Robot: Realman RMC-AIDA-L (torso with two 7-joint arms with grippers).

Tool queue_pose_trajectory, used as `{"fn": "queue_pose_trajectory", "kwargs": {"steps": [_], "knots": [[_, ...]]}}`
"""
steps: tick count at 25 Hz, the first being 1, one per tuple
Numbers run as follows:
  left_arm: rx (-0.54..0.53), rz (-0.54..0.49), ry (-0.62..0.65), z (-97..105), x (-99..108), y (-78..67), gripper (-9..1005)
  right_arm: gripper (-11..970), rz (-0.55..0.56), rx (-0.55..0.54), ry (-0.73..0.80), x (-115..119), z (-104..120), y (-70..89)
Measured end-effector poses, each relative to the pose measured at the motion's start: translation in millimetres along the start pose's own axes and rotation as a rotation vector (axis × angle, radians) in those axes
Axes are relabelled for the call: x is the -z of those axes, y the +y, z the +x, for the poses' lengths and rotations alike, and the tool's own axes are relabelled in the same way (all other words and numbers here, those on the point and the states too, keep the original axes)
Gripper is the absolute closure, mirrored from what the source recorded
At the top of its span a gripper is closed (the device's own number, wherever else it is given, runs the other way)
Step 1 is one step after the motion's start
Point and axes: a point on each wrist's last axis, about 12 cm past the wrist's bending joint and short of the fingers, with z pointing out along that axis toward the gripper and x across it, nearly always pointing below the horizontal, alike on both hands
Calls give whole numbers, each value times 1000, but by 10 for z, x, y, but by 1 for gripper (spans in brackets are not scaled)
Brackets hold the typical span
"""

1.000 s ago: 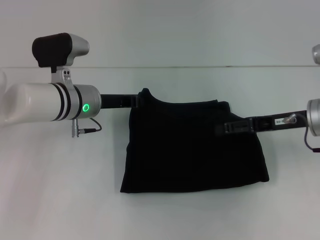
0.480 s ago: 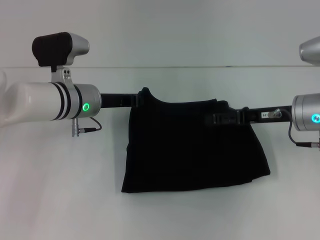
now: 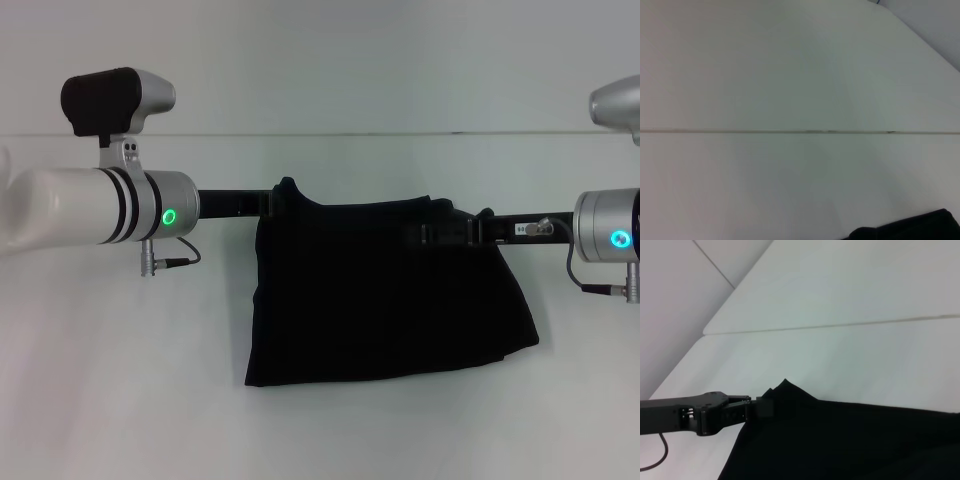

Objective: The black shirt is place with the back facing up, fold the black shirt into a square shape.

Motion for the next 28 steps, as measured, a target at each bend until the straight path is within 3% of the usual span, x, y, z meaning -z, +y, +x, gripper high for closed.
{"fn": "queue_pose_trajectory", "kwargs": {"steps": [28], "knots": [[-5,-10,-4,-36,32,49,988,64,48,-55,4,43,27,-92]]}}
